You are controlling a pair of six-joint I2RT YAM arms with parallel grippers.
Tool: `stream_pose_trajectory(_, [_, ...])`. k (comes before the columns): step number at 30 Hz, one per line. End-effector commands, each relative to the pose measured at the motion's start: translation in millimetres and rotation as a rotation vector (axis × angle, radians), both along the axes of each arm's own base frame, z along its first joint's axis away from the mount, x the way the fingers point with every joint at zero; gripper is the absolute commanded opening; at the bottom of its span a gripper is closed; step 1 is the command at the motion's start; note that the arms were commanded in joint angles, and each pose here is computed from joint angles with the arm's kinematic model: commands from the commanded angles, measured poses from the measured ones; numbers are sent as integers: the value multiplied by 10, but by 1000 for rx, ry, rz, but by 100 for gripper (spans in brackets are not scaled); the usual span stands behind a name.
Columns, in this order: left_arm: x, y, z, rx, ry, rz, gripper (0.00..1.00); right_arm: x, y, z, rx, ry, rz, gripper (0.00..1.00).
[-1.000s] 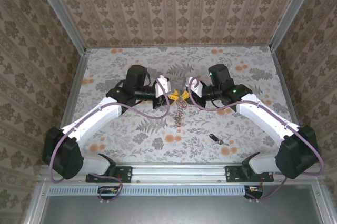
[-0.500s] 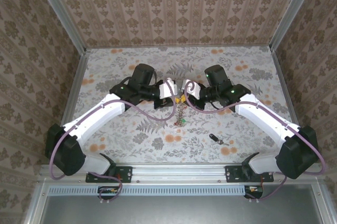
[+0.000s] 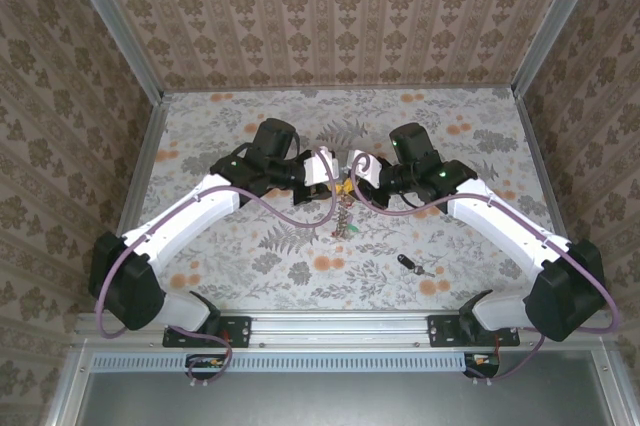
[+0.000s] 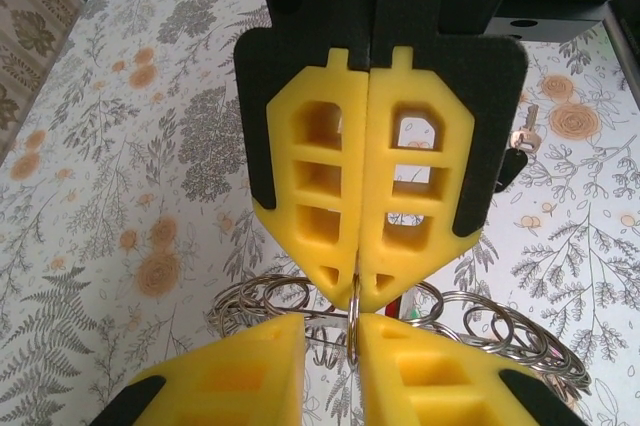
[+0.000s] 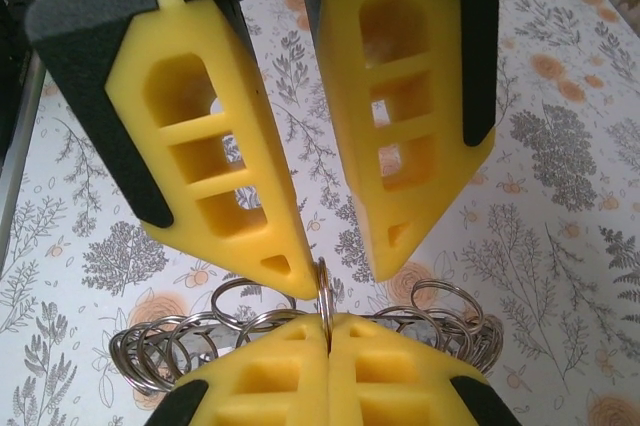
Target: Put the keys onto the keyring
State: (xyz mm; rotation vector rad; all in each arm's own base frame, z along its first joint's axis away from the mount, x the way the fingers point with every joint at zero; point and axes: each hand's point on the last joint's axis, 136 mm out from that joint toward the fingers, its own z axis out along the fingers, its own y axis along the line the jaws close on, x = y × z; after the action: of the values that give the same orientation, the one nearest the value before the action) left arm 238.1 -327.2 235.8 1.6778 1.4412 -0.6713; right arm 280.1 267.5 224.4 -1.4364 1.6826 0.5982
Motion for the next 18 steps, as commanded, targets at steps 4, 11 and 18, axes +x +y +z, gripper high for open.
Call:
stream_pose_trajectory(4, [-11,-16,-8,22,-4,-16,21,-48,97,324,97,-83,49,0])
stream_pose_trajectory(11, [-18,-3,-45,37,1,-16,20,-33,90,343,110,-89,38,0])
stream_pose_trajectory(18, [0,0,49,-25,1,-4,20,-5,68,304,113,-78,27,0])
